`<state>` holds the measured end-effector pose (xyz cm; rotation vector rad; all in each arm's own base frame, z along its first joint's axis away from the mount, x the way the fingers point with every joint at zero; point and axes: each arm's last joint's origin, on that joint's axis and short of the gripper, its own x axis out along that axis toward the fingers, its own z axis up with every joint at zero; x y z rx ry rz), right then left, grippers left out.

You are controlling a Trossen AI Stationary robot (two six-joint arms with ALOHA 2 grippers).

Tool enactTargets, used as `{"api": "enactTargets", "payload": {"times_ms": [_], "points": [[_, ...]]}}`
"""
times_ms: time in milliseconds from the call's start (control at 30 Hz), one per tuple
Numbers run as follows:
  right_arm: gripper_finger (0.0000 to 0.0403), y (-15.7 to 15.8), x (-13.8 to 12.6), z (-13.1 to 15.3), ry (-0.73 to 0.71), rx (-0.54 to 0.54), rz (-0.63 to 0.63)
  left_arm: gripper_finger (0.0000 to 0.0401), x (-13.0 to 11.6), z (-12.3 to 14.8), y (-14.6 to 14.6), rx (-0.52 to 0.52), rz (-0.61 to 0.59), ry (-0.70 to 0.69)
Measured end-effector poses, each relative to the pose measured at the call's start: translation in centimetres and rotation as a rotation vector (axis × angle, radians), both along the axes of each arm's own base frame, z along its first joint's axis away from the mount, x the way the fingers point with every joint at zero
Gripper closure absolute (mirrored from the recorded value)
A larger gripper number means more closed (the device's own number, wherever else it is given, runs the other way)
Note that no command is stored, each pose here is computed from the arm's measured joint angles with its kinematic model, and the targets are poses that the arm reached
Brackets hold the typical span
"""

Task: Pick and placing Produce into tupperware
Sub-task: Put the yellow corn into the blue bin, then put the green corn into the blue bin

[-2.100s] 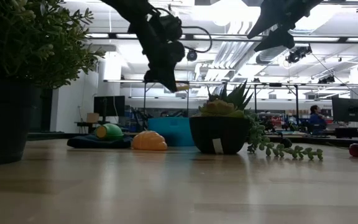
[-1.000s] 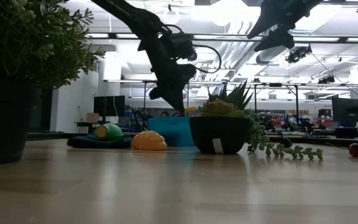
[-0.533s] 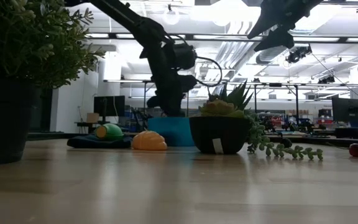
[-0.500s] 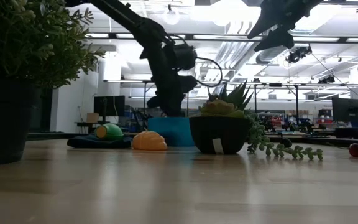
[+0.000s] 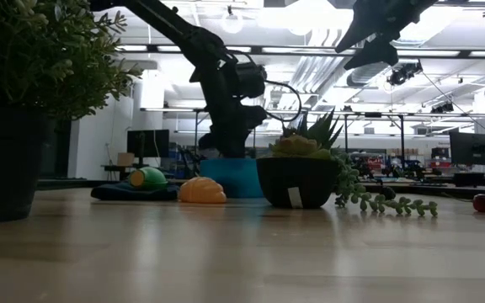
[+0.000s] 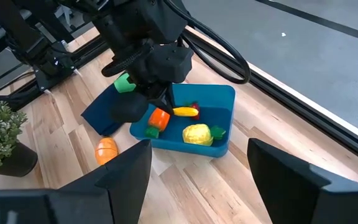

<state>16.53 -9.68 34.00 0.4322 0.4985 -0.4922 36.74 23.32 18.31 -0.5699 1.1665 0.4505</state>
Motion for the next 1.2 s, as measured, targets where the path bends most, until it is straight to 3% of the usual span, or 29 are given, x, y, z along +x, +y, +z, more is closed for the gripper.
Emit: {"api": "enactTargets", "payload": {"times_ms": [367, 1033, 1200], "points": [[0.0147, 0.0, 0.0, 0.0, 0.0, 0.0, 0.0, 0.0328, 0.03, 0.01, -0.04, -0.014, -0.006, -0.009], [0.0147, 0.01, -0.02, -0.03, 0.003, 0.002, 0.0, 0.0325, 0.02, 0.06, -0.06, -0.017, -0.009, -0.013], [0.0147, 0.05, -0.08, -0.15, 0.015, 0.009, 0.0, 0.0325, -0.09, 0.03, -0.4, -0.09, -0.032, -0.027]]}}
